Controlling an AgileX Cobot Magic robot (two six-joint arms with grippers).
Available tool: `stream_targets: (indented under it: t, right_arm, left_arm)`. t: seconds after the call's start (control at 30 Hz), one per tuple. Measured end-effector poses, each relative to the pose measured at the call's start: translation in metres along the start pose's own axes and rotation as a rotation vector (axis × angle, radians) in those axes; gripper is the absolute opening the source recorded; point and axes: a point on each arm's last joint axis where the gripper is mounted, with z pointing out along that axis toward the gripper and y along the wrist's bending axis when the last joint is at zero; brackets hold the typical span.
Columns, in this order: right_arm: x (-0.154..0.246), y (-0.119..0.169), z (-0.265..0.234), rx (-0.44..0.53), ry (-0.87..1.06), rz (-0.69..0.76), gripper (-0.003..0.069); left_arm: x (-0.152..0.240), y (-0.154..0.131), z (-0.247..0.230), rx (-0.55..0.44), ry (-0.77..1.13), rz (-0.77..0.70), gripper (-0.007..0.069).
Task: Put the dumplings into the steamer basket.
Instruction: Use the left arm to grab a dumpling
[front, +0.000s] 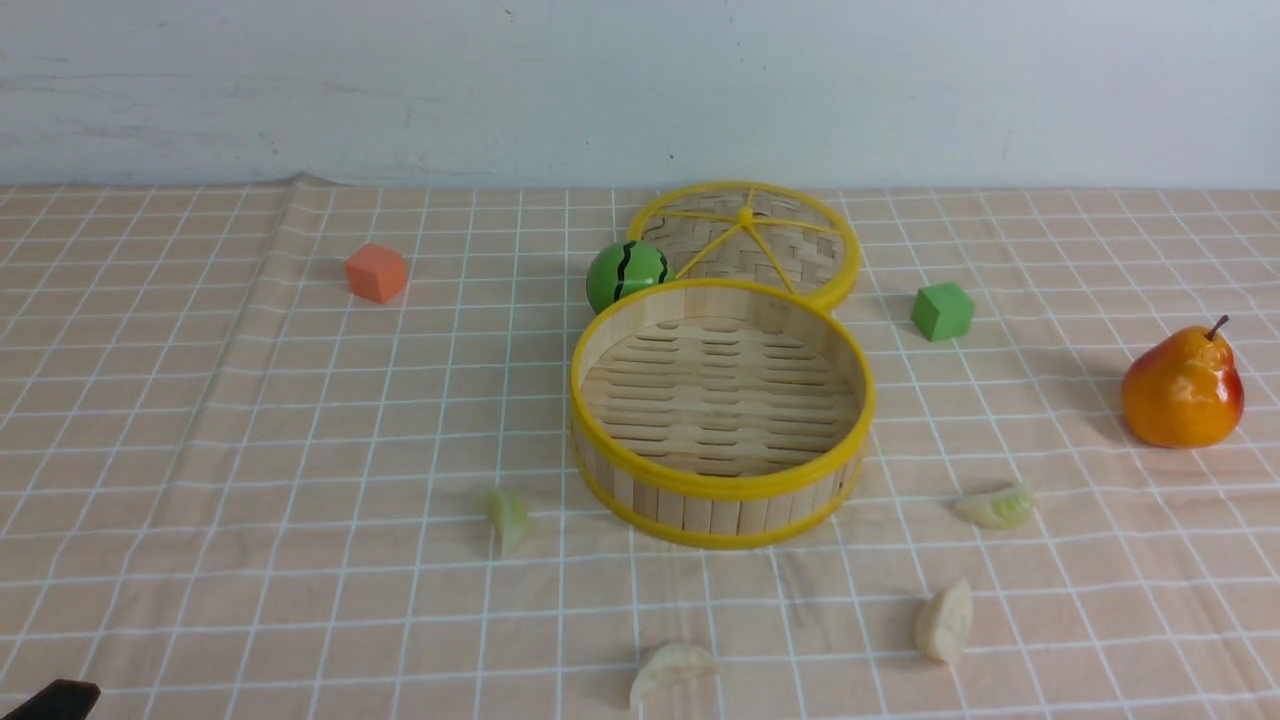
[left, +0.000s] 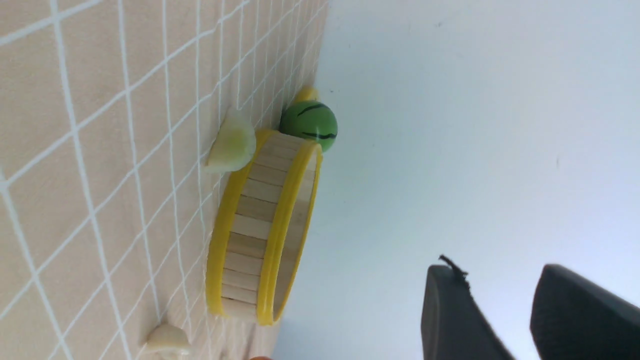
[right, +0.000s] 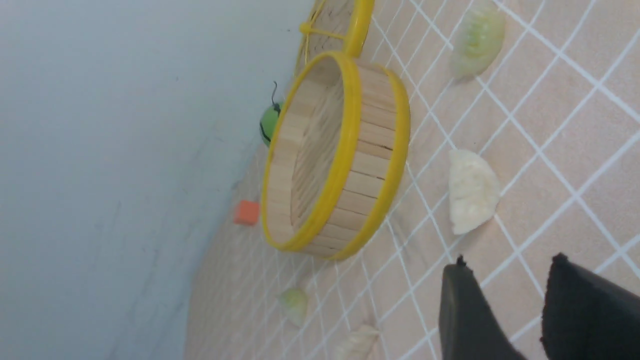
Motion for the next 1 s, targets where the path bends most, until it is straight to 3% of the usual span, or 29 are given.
stream_targets:
  t: [0.07,0.2,0.23,0.37,0.4,0.43,0.63,0.67,0.83,1.0]
  right_arm:
    - [-0.002,0.009,-0.003,-0.023,0.007,-0.088,0.024]
    - [-0.02,0.058,-0.021,-0.139,-0.077,-0.367,0.0183]
    - [-0.021,0.06,-0.021,-0.135,-0.076,-0.378,0.0176]
    - [-0.046,0.109,-0.015,-0.071,-0.038,-0.632,0.0013]
    - [-0.047,0.109,-0.011,-0.051,-0.016,-0.644,0.0008]
    - [-0.055,0.124,-0.004,-0.004,0.05,-0.738,-0.0015]
    - [-0.073,0.14,0.048,0.204,0.477,-0.93,-0.0019]
    - [-0.073,0.14,0.05,0.207,0.49,-0.932,-0.0019]
    - [-0.05,0.137,0.084,0.214,0.799,-1.07,-0.0017]
    - [-0.038,0.134,0.088,0.251,0.892,-1.182,-0.0014]
  left_arm:
    - [0.004,-0.015,-0.004,0.039,0.014,0.142,0.0238]
    - [0.02,-0.071,-0.019,0.164,0.029,0.607,0.0192]
    - [0.021,-0.076,-0.019,0.164,0.03,0.643,0.0181]
    - [0.029,-0.116,0.0,-0.024,0.171,0.968,0.0017]
    - [0.028,-0.12,0.003,-0.044,0.176,0.99,0.0002]
    - [0.027,-0.13,0.014,-0.133,0.228,1.074,-0.0014]
    - [0.018,-0.152,0.06,-0.488,0.447,1.298,-0.0014]
    - [0.018,-0.153,0.061,-0.492,0.46,1.298,-0.0014]
    - [0.03,-0.147,0.112,-0.762,0.671,1.431,-0.0013]
    - [0.052,-0.137,0.157,-0.859,0.744,1.517,0.0055]
